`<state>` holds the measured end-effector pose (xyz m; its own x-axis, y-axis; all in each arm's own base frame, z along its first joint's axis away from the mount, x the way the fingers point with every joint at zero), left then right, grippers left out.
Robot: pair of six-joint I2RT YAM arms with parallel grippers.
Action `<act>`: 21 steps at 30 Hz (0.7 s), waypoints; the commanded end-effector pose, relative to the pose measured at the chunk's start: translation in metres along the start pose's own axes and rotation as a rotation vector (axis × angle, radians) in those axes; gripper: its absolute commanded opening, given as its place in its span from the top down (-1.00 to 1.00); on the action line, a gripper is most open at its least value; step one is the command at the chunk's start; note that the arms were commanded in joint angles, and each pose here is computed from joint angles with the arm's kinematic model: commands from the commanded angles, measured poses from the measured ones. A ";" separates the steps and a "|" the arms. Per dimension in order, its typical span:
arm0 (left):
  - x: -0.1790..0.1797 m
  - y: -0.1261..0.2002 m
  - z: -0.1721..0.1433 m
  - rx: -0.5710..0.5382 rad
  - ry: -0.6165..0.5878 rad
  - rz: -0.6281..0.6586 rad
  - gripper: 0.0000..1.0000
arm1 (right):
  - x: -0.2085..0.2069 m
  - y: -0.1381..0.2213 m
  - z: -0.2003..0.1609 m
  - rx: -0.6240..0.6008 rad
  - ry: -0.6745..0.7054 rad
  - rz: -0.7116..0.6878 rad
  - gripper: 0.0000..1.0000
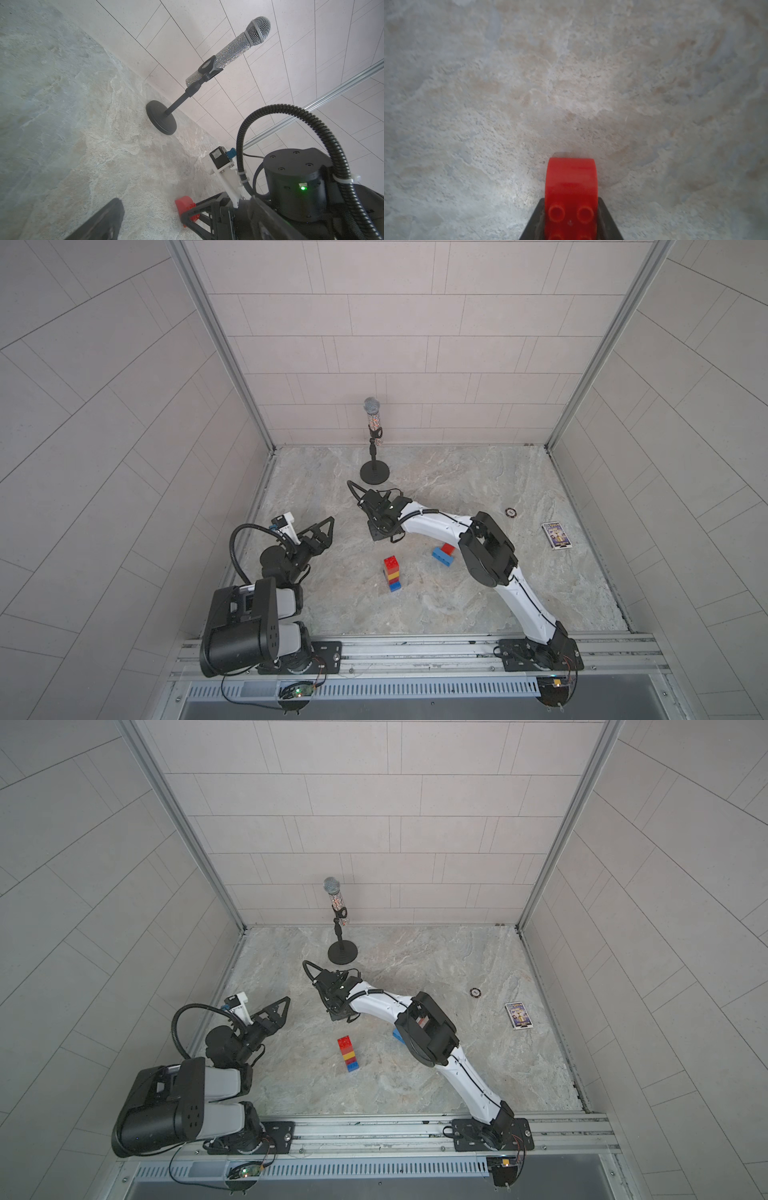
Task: Assemble the number 1 with lego
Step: Pick up the lego brick from the center of the board.
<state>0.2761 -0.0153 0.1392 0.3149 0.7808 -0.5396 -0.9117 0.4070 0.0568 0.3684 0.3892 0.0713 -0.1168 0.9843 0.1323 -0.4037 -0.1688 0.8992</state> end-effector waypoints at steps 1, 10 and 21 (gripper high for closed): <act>-0.007 -0.003 0.010 -0.030 -0.027 -0.037 -1.00 | 0.000 0.011 0.005 -0.021 0.043 -0.015 0.85; -0.007 -0.002 0.010 -0.030 -0.027 -0.037 -1.00 | 0.001 0.119 0.017 -0.084 0.201 0.080 1.00; -0.007 -0.002 0.010 -0.030 -0.027 -0.039 -1.00 | -0.028 0.207 -0.034 -0.011 0.101 0.170 1.00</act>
<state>0.2761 -0.0153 0.1391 0.3146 0.7806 -0.5401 -0.9117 0.4070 0.0571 0.2815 0.3334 0.2637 -0.3092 0.9108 0.2734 -0.4641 -0.3955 0.7926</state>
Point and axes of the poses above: each gripper's point midway between its finger pads, its own y axis back along the fingers, its own x axis along the line the jaws close on, z = x × y, the point moved 4 cm from there along y, back along the fingers, and after that the axes turned 14 degrees about -y, right-handed, at the moved point
